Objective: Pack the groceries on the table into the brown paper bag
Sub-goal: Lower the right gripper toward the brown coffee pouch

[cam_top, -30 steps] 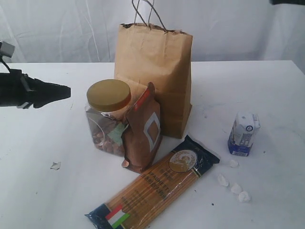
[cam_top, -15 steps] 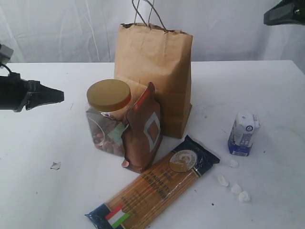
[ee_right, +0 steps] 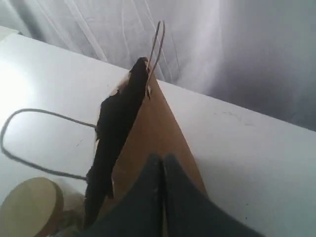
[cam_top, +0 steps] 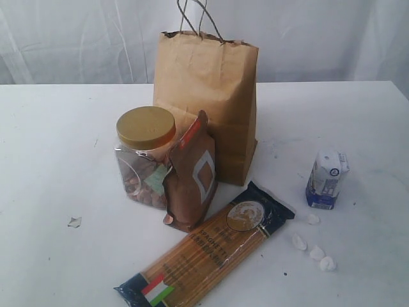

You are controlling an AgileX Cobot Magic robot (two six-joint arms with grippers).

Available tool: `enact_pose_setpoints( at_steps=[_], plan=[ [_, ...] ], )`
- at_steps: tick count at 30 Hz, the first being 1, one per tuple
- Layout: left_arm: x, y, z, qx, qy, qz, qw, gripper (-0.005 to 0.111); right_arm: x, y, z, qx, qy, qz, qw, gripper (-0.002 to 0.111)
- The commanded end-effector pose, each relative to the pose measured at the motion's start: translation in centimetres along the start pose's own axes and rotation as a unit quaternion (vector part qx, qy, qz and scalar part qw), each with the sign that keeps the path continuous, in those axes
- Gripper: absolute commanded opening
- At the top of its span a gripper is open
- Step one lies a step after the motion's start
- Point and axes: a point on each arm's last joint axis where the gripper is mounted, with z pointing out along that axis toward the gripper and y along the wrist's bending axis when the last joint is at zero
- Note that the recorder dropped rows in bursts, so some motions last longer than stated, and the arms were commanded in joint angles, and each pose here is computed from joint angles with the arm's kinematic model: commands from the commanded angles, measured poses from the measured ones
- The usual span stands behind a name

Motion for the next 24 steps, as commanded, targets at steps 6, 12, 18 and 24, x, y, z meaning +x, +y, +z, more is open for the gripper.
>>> enact_pose_setpoints(
  at_steps=[6,12,18,24],
  plan=[
    [2.6,-0.9,-2.0,0.079,0.029,0.069,0.994,0.000,2.1,0.1,4.8,-0.057,0.074,-0.087,0.992,0.039],
    [2.5,-0.4,-1.6,0.055,0.021,0.085,0.995,0.000,2.4,-0.4,2.1,-0.008,0.130,-0.033,0.991,0.039],
    [3.2,-1.0,-0.5,0.099,0.041,0.098,0.989,0.000,0.7,2.1,-1.2,0.012,0.099,0.021,0.995,0.033],
    [4.0,-1.0,0.6,0.110,0.064,0.125,0.984,0.000,0.8,3.2,-4.1,0.089,0.113,0.035,0.989,0.014]
  ],
)
